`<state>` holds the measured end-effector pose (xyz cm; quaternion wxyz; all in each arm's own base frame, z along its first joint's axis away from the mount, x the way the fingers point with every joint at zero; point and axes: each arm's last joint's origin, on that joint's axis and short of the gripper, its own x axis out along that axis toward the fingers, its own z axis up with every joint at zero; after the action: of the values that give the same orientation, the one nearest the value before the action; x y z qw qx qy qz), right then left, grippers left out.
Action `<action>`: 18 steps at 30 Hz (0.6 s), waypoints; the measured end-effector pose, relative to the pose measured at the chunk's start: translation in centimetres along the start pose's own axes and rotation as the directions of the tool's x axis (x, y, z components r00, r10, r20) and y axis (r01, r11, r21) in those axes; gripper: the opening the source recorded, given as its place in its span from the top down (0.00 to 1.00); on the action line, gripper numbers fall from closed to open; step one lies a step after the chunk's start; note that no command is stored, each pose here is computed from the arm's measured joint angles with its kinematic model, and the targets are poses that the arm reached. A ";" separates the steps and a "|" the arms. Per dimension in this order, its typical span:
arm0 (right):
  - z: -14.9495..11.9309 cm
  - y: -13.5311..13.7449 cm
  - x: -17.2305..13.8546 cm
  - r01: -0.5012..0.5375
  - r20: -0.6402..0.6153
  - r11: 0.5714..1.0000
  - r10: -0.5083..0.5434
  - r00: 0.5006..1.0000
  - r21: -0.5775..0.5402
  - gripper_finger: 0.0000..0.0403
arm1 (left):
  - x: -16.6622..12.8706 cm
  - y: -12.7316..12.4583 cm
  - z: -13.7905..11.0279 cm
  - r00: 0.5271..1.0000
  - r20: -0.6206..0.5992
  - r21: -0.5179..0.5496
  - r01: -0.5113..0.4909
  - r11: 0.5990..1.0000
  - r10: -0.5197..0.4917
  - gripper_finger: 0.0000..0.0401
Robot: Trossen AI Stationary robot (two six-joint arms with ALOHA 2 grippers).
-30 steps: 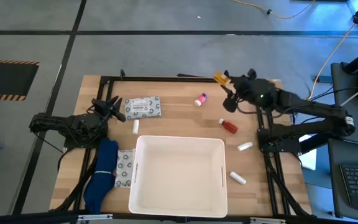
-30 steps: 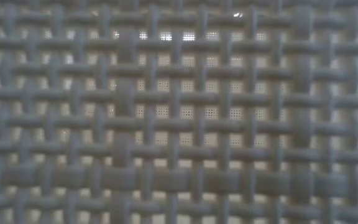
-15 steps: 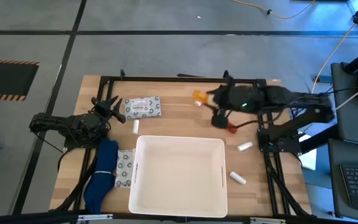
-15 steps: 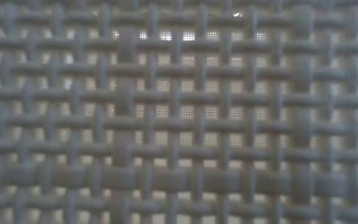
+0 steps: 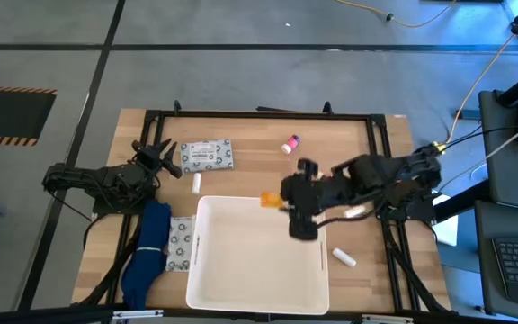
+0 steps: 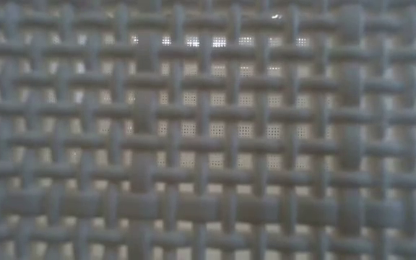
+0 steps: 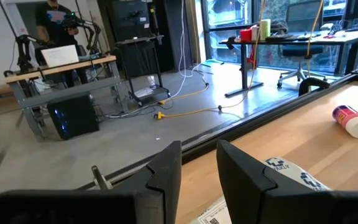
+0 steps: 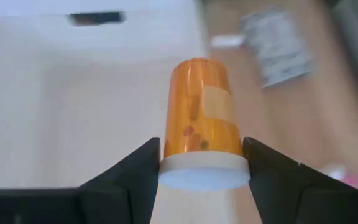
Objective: Pick & place medical supplies in basket/bin
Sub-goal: Put the orange pill bottle into the white bin
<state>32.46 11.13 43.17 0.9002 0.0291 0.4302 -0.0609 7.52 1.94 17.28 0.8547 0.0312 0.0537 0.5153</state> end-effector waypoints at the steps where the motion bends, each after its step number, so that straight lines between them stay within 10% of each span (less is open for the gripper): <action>1: 0.0 0.4 0.3 -0.019 -0.033 0.999 0.020 0.999 0.026 0.49 | 0.0 0.0 0.0 1.000 0.000 0.000 0.000 1.000 0.000 0.76; 18: -2.5 4.6 9.2 -0.184 -0.542 0.972 0.234 0.807 0.146 0.49 | 0.0 0.0 0.0 1.000 0.000 0.000 0.000 1.000 0.000 0.76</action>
<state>36.89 15.21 34.38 0.7353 0.1315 0.6641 0.0312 7.52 1.94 17.28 0.8547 0.0310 0.0536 0.5154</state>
